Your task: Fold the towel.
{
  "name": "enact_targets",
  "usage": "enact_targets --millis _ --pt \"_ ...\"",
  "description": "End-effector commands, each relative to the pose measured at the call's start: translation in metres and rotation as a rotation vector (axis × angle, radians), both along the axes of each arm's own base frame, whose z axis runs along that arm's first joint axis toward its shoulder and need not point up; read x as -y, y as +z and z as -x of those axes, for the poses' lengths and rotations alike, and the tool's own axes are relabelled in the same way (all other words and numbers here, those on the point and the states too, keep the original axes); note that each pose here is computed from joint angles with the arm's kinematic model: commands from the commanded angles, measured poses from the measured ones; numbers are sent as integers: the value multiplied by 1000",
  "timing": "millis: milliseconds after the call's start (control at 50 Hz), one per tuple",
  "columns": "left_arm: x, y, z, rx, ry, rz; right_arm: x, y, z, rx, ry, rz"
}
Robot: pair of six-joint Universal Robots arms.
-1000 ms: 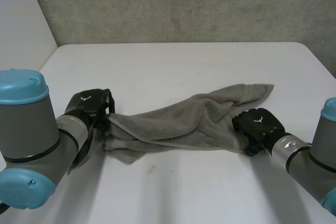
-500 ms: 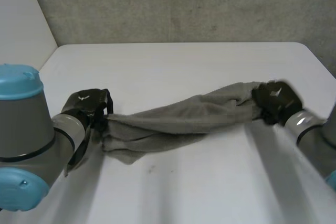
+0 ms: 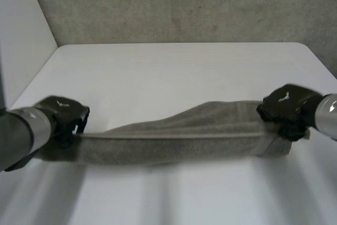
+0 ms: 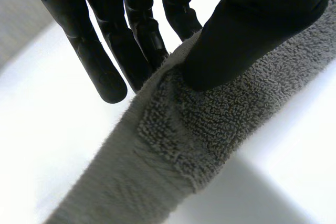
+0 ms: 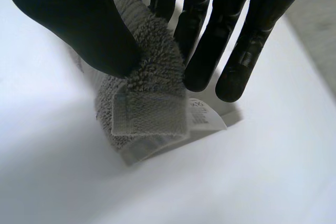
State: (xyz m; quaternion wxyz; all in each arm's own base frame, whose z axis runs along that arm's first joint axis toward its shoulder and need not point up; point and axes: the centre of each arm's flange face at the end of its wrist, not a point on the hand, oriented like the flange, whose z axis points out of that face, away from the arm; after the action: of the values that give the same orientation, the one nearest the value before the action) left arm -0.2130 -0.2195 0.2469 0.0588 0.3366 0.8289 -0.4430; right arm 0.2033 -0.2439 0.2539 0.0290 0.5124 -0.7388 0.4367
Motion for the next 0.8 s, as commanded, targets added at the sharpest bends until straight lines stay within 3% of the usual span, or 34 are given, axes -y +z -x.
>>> enact_targets --millis 20,60,120,140,200,220,240,260,300,340,440,540,660,800 --pt "36 -45 8 32 15 -76 30 -39 -19 -12 13 -57" --pt "48 -47 12 17 15 -41 41 -39 -28 14 0 -16" --pt "97 -28 28 -77 23 206 87 -11 -49 130 -100 247" --pt "97 -28 28 -77 23 207 87 -11 -49 131 -101 248" --pt "144 27 49 -256 14 645 131 66 -55 374 -202 676" --pt "144 27 49 -257 14 647 131 66 -55 375 -202 678" --pt "155 49 54 -338 -1 822 135 93 -55 476 -213 811" --pt "155 50 54 -338 -1 824 135 94 -55 477 -213 812" --pt "157 95 60 -489 -58 1094 129 141 -50 632 -209 1034" --pt "150 111 59 -535 -76 1151 123 148 -49 646 -203 1068" --pt "141 109 54 -577 -71 1084 116 134 -49 599 -196 981" --pt "137 73 51 -537 -46 889 107 97 -54 535 -139 810" --pt "134 4 40 -441 12 644 100 38 -57 450 -91 624" --pt "126 -92 32 -330 50 380 88 -69 -53 246 -95 308"
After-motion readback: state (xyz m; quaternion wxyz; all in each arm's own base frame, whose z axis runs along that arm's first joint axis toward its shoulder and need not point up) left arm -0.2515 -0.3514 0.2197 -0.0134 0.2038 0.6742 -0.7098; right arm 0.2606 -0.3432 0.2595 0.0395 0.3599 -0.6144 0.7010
